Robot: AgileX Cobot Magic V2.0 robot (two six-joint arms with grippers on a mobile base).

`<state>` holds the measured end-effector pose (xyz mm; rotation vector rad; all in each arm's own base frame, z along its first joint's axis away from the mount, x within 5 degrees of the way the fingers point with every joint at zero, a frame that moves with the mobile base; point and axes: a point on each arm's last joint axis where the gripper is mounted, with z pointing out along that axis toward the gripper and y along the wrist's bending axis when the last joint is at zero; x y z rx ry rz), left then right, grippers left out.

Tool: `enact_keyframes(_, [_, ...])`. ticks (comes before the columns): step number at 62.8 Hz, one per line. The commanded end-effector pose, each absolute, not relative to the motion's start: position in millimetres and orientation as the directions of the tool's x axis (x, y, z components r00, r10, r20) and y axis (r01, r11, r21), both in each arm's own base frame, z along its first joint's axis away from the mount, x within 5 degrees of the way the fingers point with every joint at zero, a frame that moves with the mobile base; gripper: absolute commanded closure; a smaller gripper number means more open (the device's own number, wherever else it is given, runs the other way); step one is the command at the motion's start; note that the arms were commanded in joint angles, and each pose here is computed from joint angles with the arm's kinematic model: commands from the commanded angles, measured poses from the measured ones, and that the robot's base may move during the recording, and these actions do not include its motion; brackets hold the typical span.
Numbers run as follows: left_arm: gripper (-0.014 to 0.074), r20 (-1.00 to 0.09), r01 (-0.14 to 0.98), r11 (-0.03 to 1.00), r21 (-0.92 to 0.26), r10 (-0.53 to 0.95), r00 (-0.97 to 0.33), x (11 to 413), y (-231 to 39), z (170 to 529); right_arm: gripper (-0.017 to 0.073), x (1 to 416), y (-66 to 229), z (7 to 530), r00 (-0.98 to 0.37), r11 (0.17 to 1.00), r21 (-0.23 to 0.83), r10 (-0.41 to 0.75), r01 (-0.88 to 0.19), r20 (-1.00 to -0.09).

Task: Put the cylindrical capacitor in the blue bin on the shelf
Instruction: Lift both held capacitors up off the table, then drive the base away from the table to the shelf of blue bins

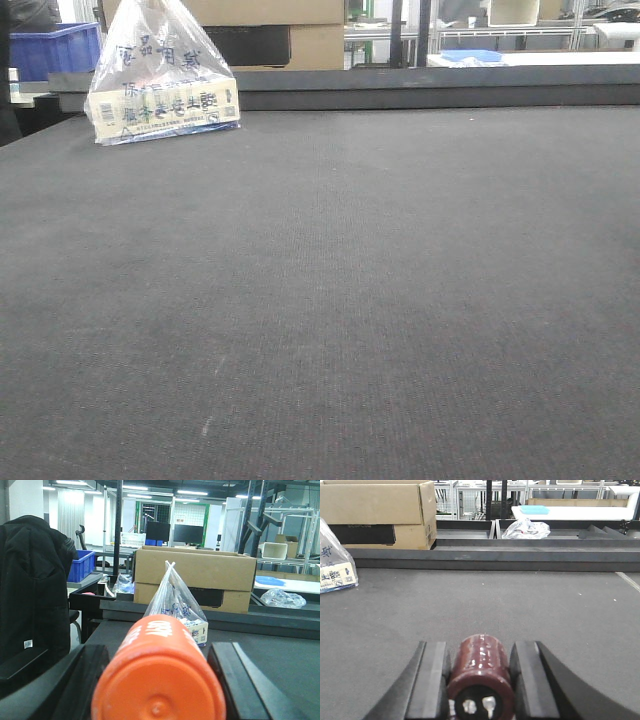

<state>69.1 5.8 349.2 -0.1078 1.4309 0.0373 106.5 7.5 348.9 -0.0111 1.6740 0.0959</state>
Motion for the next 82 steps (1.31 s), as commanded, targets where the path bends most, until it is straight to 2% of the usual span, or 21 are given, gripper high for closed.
enact_keyframes(1, [0.0705,-0.985,-0.096,0.994,-0.058,-0.041,0.167,67.4,6.3,351.9,0.0727,104.9,7.1,352.2,-0.068,0.997,0.043,0.038,-0.064,-0.997])
enact_keyframes(82, [0.0705,-0.985,-0.096,0.994,-0.058,-0.041,0.167,67.4,6.3,351.9,0.0727,104.9,7.1,352.2,-0.068,0.997,0.043,0.038,-0.064,-0.997])
